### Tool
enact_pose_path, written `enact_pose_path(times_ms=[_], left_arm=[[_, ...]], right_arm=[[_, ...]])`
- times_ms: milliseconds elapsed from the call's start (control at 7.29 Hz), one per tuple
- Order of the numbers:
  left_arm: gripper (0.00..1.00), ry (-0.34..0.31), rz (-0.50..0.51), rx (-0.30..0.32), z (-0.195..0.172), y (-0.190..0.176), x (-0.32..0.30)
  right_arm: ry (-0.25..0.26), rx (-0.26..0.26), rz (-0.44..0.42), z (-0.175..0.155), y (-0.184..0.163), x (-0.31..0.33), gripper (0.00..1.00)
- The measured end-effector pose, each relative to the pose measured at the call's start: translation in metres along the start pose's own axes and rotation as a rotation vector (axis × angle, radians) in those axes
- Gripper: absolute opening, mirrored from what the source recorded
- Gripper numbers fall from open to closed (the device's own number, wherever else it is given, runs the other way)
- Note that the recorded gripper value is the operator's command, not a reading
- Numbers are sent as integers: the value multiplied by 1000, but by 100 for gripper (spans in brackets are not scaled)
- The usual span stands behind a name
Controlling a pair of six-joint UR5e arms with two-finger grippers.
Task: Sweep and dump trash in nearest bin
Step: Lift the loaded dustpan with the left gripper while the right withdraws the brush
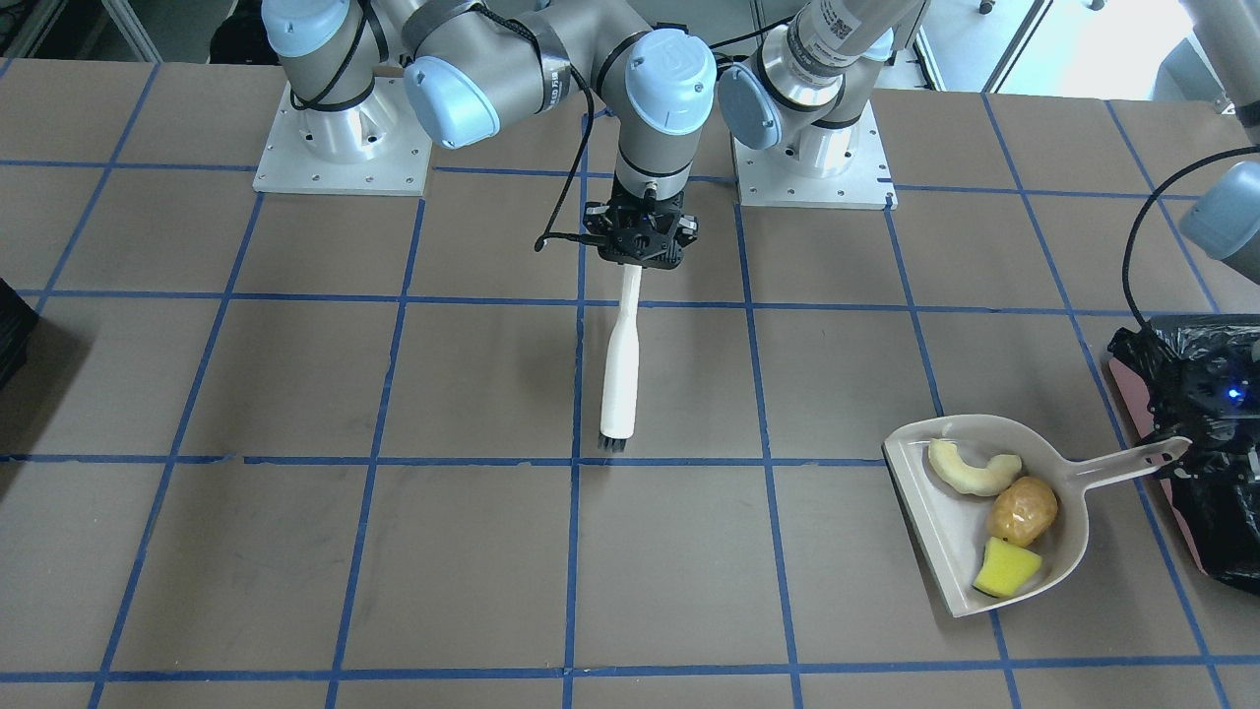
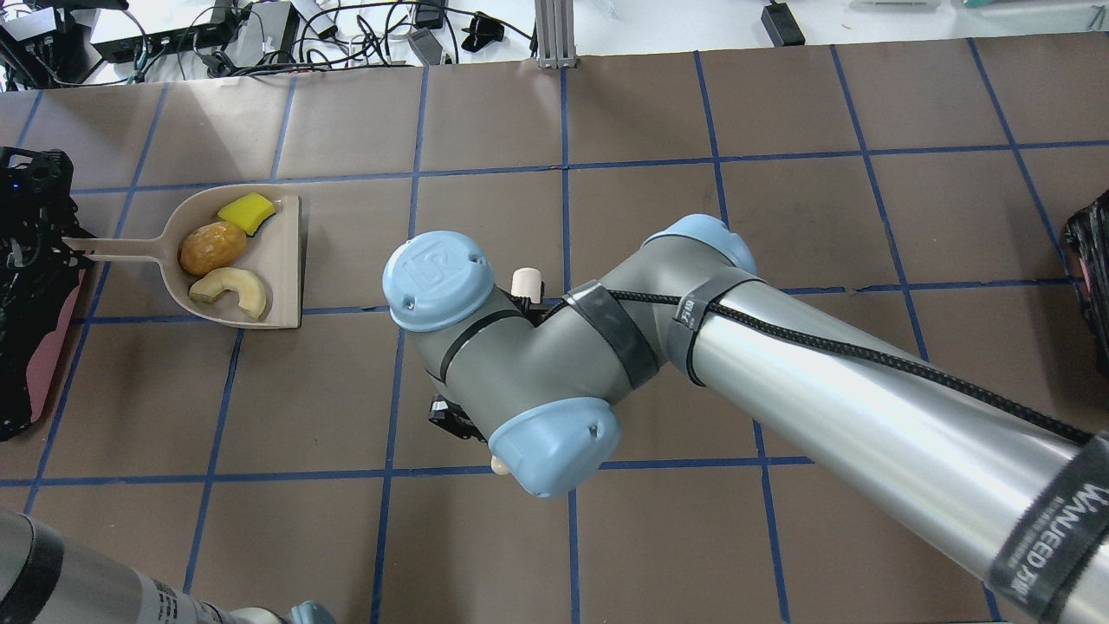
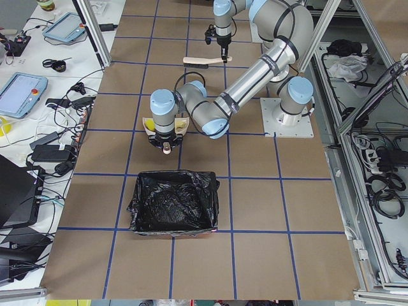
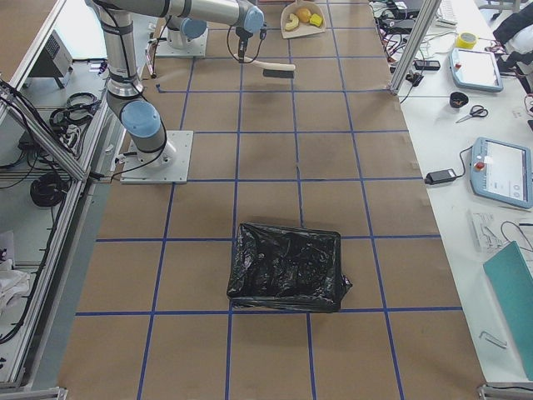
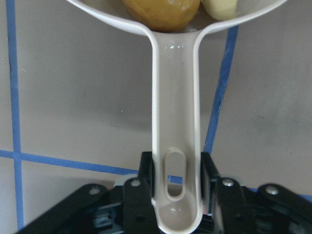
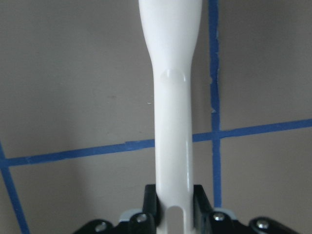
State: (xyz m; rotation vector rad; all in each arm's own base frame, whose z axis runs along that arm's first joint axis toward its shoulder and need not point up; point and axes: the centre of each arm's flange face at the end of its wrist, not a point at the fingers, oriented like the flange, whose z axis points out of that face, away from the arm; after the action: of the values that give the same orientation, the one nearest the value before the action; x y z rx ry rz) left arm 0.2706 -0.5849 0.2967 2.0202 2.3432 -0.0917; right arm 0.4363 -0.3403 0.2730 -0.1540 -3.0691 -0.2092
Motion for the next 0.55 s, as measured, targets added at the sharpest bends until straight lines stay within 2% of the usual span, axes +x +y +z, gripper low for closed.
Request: enact_pose_path(times_ms=[274,549], left_arm=[[0,-10,-59,48,-21,16,3],[0,-41,-112,84,-38,32,7]], right_arm=[[12,5,-32,14,9,27,0],[-7,18,-55,29,19,41,0]])
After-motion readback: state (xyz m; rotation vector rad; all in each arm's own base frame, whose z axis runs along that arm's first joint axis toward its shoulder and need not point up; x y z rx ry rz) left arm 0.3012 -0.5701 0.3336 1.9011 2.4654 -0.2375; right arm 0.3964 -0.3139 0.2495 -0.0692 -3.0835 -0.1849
